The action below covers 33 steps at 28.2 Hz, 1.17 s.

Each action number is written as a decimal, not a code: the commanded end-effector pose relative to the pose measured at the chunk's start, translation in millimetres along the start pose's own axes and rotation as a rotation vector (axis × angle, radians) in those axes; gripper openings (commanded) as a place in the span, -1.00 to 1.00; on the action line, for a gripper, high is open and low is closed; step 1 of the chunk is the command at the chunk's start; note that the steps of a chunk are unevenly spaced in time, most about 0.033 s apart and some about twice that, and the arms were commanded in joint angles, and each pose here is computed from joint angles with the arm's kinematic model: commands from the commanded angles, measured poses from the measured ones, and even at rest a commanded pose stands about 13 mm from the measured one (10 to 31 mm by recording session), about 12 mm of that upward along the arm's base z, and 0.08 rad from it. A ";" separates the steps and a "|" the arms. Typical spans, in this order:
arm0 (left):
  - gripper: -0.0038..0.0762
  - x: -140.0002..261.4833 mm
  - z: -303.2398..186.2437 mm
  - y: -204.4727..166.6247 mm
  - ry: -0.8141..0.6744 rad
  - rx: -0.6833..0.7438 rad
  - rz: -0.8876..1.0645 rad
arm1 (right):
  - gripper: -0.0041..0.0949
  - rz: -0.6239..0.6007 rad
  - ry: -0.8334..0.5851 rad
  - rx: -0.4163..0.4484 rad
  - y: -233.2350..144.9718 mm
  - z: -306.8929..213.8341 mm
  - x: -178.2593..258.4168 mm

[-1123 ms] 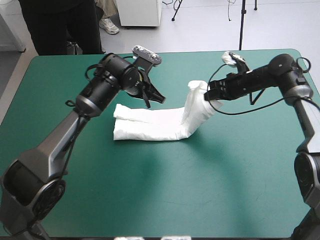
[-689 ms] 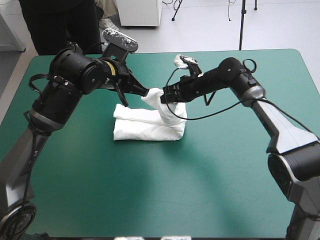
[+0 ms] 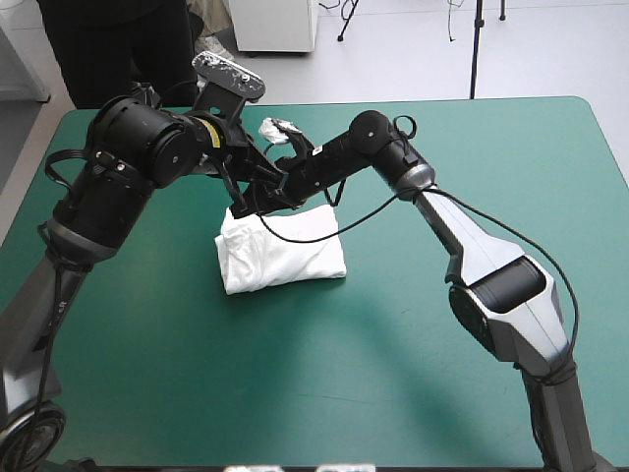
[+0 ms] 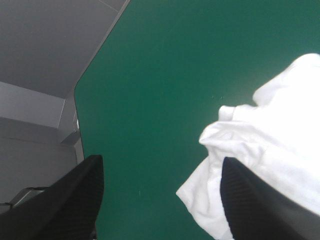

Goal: Fold the cloth

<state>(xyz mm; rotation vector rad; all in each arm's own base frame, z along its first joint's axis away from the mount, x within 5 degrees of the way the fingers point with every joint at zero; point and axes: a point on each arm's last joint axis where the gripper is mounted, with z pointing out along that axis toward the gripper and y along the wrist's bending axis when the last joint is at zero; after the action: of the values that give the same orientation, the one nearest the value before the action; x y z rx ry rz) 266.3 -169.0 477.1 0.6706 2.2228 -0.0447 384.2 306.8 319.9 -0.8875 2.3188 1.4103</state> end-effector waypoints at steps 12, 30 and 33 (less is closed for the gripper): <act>-0.93 14.7 -96.1 23.4 -0.182 -0.048 -0.077 | 0.35 0.046 -0.091 0.624 24.0 -179.9 39.2; -0.93 15.9 -100.1 24.2 -0.191 -0.048 -0.086 | 0.37 0.155 -0.044 0.355 -59.2 -86.0 63.1; -0.93 15.9 -100.1 24.1 -0.191 -0.047 -0.087 | 0.37 0.177 -0.032 0.322 -72.5 -74.9 65.3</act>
<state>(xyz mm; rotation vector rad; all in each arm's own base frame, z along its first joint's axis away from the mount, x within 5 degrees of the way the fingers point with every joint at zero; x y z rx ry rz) 214.6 -128.3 526.5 0.5536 2.0770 -0.0913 385.3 189.2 247.7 -0.5795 2.6591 0.9734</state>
